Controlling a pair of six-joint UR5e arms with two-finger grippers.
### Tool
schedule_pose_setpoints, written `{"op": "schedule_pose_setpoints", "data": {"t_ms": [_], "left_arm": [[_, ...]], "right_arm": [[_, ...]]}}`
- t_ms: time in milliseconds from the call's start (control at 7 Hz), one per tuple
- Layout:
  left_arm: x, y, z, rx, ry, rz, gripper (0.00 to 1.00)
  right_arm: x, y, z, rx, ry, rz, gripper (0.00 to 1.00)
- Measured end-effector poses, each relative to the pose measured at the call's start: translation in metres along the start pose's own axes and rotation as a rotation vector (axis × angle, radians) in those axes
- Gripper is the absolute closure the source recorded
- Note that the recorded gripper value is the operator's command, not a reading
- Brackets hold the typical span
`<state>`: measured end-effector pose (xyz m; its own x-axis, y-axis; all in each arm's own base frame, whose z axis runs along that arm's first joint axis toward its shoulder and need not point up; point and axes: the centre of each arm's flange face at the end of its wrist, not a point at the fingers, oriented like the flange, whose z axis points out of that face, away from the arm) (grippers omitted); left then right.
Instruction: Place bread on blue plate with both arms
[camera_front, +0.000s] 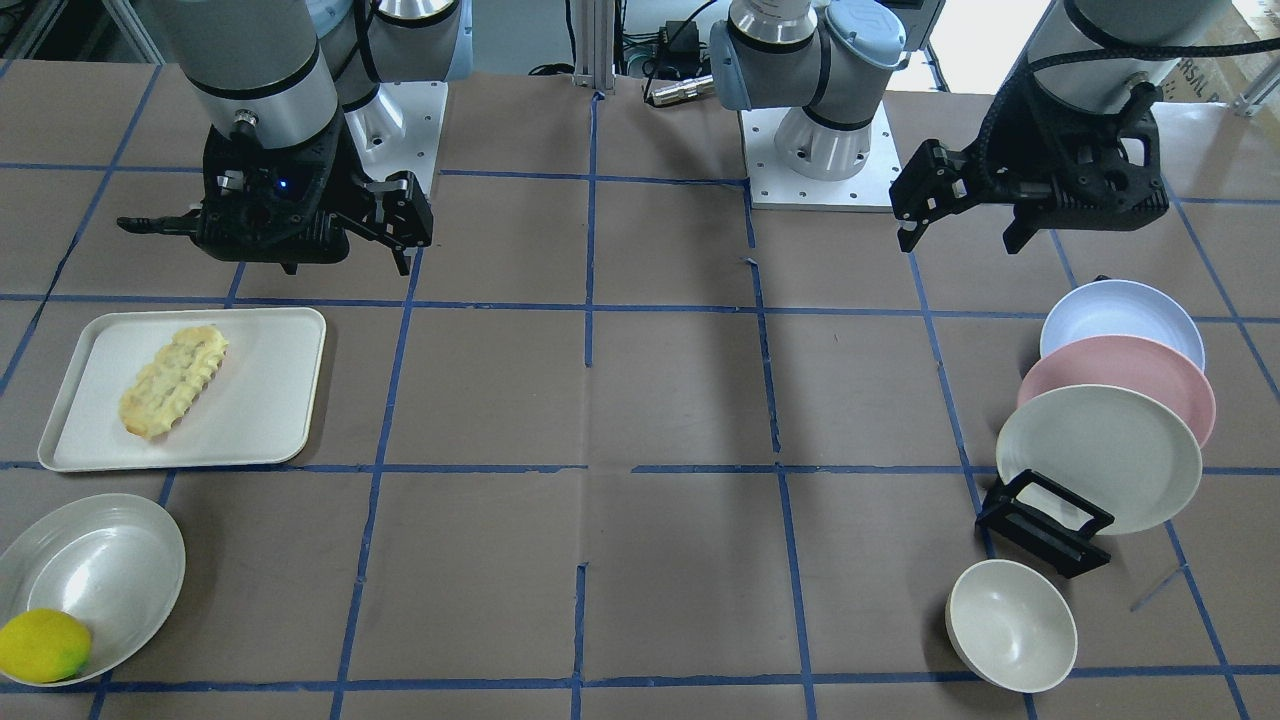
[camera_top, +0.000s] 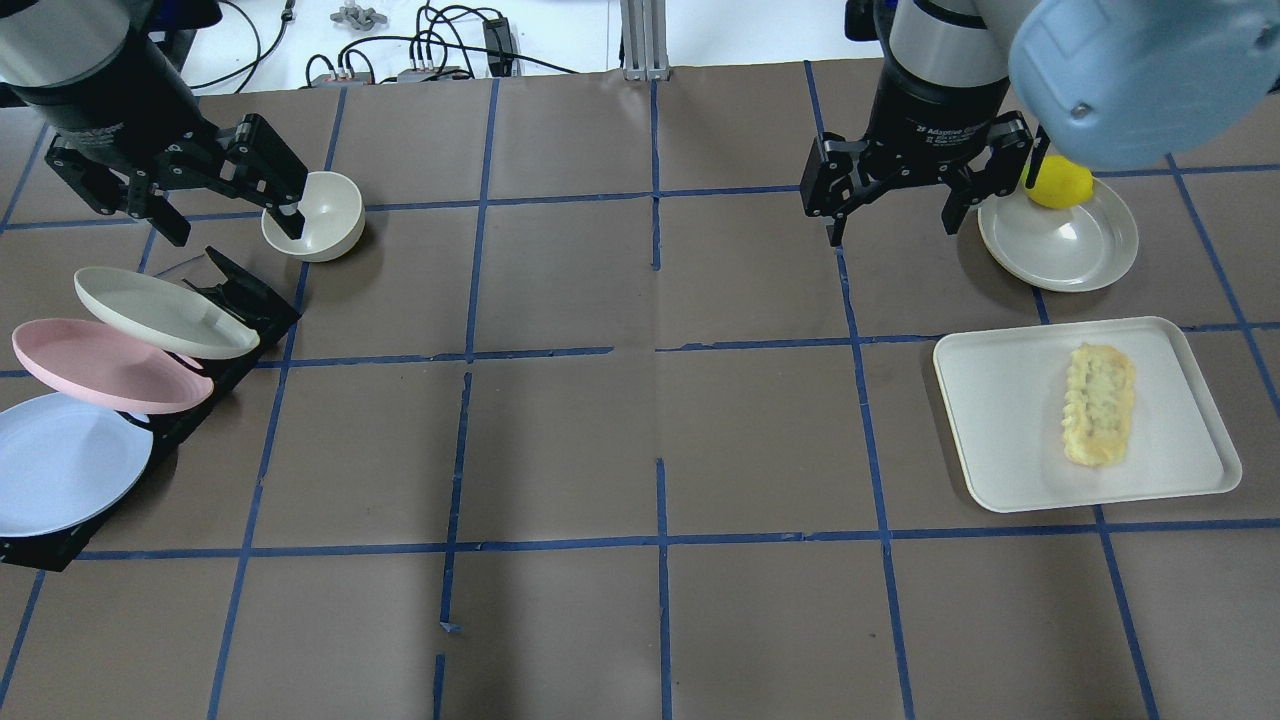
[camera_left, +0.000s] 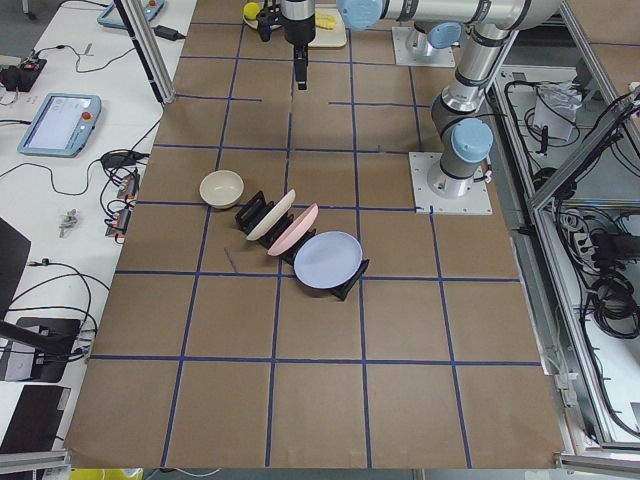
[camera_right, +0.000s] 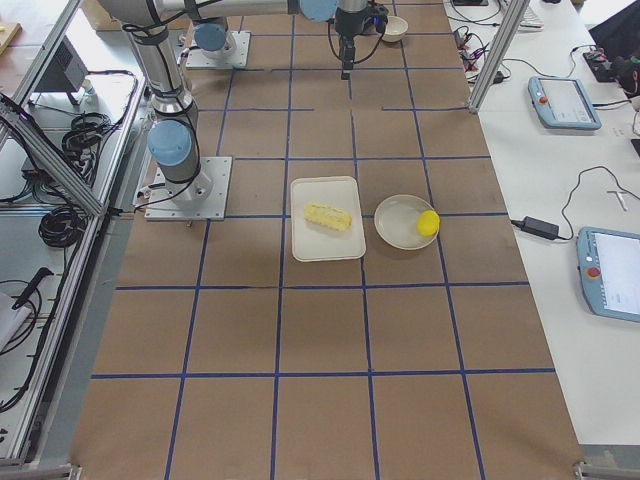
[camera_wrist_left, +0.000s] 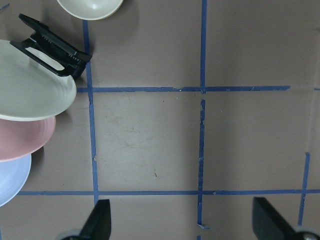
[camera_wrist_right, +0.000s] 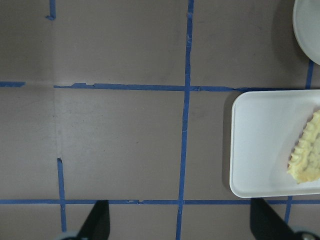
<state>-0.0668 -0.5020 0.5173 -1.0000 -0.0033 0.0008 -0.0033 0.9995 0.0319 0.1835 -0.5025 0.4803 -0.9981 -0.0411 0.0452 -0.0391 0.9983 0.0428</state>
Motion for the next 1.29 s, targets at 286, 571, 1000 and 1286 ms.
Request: {"op": "schedule_pose_setpoints", "data": {"t_ms": [286,571,1000,1286], "left_arm": [[0.01,0.0,0.0,0.025,-0.007,-0.008,0.0],[0.009,0.008,-0.004,0.04,-0.011,0.008,0.0],[-0.073,0.015,-0.009,0.026,-0.011,0.059,0.0],[-0.179,0.03,0.007,-0.015,0.019,0.092,0.0]], "right_arm": [[0.0,0.0,-0.002,0.006,0.002,0.001,0.0],[0.0,0.002,-0.005,0.012,0.0,0.002,0.01],[0.028,-0.004,0.02,-0.016,0.019,-0.104,0.07],[0.134,-0.017,0.078,-0.029,0.015,-0.158,0.05]]}}
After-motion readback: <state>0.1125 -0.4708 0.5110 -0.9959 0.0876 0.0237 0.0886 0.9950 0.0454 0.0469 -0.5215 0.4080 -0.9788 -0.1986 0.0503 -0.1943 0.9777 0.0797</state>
